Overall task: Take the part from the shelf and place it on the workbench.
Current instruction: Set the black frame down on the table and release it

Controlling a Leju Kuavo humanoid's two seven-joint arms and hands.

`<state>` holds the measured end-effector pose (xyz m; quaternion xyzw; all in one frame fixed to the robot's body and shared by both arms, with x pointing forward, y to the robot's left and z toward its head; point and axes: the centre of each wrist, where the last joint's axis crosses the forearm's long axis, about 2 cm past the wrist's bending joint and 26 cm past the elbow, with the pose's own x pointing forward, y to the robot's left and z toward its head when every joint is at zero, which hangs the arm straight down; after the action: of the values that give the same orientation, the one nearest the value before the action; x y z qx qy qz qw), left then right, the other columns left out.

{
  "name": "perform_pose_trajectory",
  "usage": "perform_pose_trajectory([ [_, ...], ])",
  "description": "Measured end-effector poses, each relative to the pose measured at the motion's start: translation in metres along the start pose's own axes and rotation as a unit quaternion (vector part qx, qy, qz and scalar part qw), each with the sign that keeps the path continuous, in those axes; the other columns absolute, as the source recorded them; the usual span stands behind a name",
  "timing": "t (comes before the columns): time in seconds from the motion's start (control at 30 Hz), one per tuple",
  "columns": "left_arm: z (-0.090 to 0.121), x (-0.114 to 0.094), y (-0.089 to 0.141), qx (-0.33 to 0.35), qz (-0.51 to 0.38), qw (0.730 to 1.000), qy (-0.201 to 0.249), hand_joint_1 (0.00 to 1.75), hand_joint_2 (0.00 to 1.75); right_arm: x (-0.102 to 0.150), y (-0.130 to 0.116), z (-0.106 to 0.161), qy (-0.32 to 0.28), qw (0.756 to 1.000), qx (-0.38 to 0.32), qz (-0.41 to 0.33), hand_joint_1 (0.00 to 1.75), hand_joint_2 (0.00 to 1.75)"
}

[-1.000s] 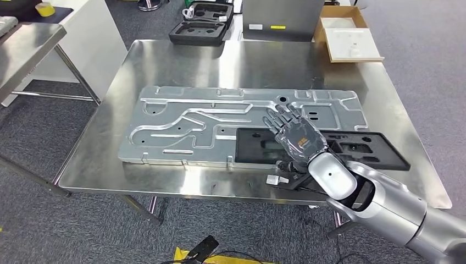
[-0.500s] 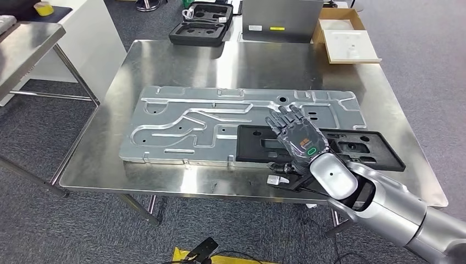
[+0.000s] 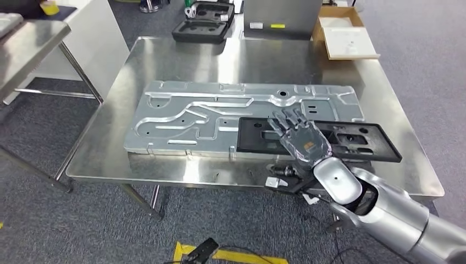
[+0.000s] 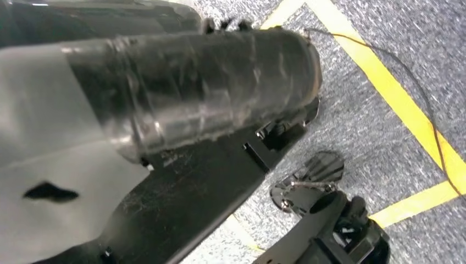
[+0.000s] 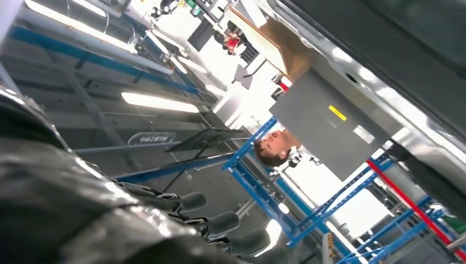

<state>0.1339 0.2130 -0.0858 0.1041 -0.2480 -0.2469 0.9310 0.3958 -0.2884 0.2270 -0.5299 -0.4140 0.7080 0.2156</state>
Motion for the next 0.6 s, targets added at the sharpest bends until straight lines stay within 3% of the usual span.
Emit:
perform_pose_trajectory([
  [0.43, 0.0, 0.001, 0.001, -0.002, 0.001, 1.0, -0.002, 0.0, 0.0, 0.006, 0.006, 0.008, -0.008, 1.0, 0.002, -0.009, 0.0, 0.0],
  [0.6, 0.0, 0.001, 0.0, -0.002, 0.005, 1.0, -0.005, 0.0, 0.0, 0.004, 0.023, 0.023, 0.05, 0.994, -0.048, -0.083, 0.0, 0.0],
])
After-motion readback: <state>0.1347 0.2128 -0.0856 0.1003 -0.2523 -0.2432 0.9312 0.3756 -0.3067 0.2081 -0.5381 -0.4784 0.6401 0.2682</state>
